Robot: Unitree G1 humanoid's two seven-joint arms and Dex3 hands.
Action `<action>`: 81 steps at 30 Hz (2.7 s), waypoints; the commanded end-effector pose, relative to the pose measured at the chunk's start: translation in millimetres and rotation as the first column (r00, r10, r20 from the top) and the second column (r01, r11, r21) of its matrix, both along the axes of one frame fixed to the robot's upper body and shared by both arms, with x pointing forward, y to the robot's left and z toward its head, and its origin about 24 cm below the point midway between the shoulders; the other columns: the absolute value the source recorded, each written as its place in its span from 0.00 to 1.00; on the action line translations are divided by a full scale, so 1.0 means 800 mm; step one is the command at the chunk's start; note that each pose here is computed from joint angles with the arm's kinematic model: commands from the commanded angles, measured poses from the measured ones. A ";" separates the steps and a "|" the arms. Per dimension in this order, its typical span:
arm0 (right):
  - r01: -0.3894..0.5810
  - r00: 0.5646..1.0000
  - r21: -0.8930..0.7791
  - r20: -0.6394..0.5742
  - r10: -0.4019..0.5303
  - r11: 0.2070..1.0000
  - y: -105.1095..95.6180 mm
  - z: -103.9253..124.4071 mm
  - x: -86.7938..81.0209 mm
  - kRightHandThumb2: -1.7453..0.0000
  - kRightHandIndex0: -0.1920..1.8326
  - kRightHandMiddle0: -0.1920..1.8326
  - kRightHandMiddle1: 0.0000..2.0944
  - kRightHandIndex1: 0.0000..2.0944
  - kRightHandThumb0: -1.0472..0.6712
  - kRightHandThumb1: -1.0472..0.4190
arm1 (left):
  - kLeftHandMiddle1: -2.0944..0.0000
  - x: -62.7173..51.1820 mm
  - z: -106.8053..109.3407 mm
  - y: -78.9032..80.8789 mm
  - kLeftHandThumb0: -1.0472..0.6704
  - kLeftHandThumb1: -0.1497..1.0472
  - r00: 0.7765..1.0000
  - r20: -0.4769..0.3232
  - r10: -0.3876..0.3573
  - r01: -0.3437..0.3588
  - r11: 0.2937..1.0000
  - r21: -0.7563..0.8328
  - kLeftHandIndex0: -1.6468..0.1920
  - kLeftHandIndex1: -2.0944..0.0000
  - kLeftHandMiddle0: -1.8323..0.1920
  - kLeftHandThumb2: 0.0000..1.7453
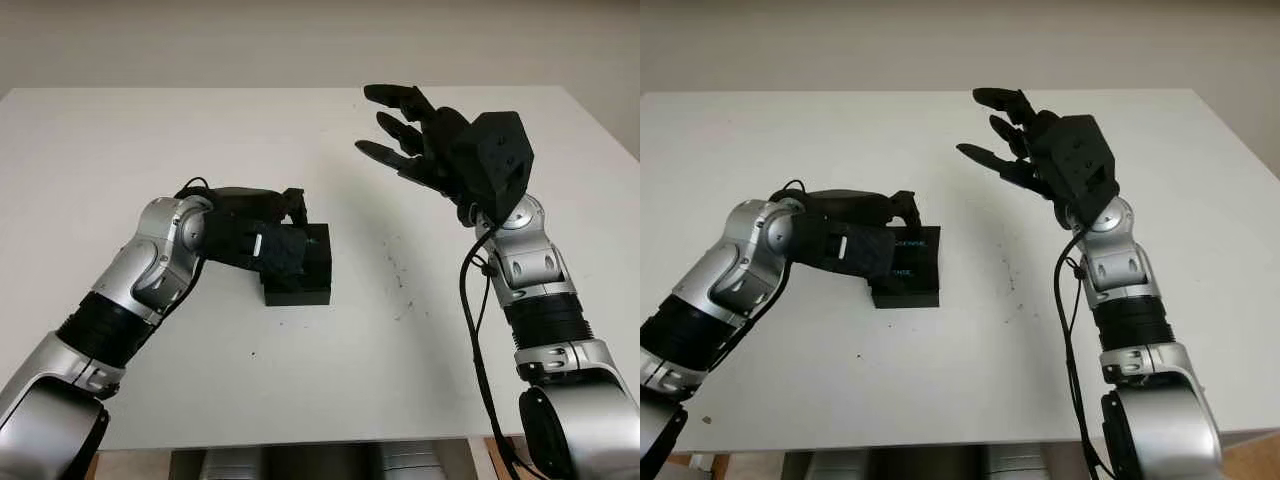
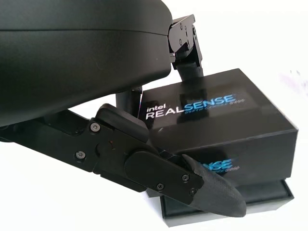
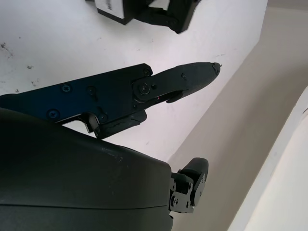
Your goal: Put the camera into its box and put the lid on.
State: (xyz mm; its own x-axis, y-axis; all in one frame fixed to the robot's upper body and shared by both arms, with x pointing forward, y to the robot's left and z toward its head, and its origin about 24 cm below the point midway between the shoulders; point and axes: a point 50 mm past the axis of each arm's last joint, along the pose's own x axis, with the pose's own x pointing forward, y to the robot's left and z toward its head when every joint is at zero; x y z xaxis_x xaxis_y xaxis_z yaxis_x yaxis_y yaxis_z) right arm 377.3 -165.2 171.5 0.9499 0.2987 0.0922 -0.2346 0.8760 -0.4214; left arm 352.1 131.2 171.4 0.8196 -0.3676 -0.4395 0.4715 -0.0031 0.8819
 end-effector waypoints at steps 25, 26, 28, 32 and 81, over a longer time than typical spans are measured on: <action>-0.023 1.000 0.012 0.010 0.023 1.000 0.007 0.008 0.004 0.95 0.16 0.00 0.34 0.02 0.25 0.00 | 0.02 -0.026 0.019 0.000 0.46 1.00 0.998 0.038 0.048 -0.049 0.999 0.022 0.86 0.14 0.85 0.04; -0.024 1.000 0.015 0.008 0.024 1.000 0.007 0.008 0.005 0.95 0.16 0.00 0.34 0.02 0.25 0.00 | 0.01 -0.029 0.019 -0.001 0.46 1.00 0.998 0.034 0.044 -0.044 0.999 0.025 0.86 0.11 0.85 0.04; -0.030 1.000 0.019 0.007 0.029 0.999 0.008 0.007 0.005 0.95 0.16 0.00 0.34 0.02 0.24 0.00 | 0.00 -0.032 0.017 -0.001 0.46 1.00 0.999 0.028 0.037 -0.038 0.999 0.026 0.86 0.09 0.84 0.04; -0.029 0.999 0.011 0.014 0.029 1.000 0.009 0.008 0.004 0.94 0.16 0.00 0.33 0.02 0.24 0.00 | 0.00 -0.036 0.007 -0.003 0.48 1.00 0.999 -0.003 0.037 -0.037 0.999 0.037 0.93 0.02 0.76 0.05; -0.020 1.000 0.027 -0.009 0.020 0.999 0.010 -0.002 0.001 0.96 0.17 0.07 0.24 0.02 0.26 0.00 | 0.00 -0.007 0.009 -0.022 0.48 0.99 0.995 0.099 0.029 -0.025 0.999 -0.038 0.94 0.03 0.77 0.05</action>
State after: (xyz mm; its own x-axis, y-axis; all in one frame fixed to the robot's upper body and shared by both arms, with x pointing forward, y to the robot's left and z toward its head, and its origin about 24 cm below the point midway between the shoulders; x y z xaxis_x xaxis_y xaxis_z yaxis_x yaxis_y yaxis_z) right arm 378.6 -158.2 166.2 0.9474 0.3114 0.0733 -0.2586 0.8803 -0.3977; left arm 343.3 122.2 160.0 0.8510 -0.3298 -0.4087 0.4419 0.0293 0.8966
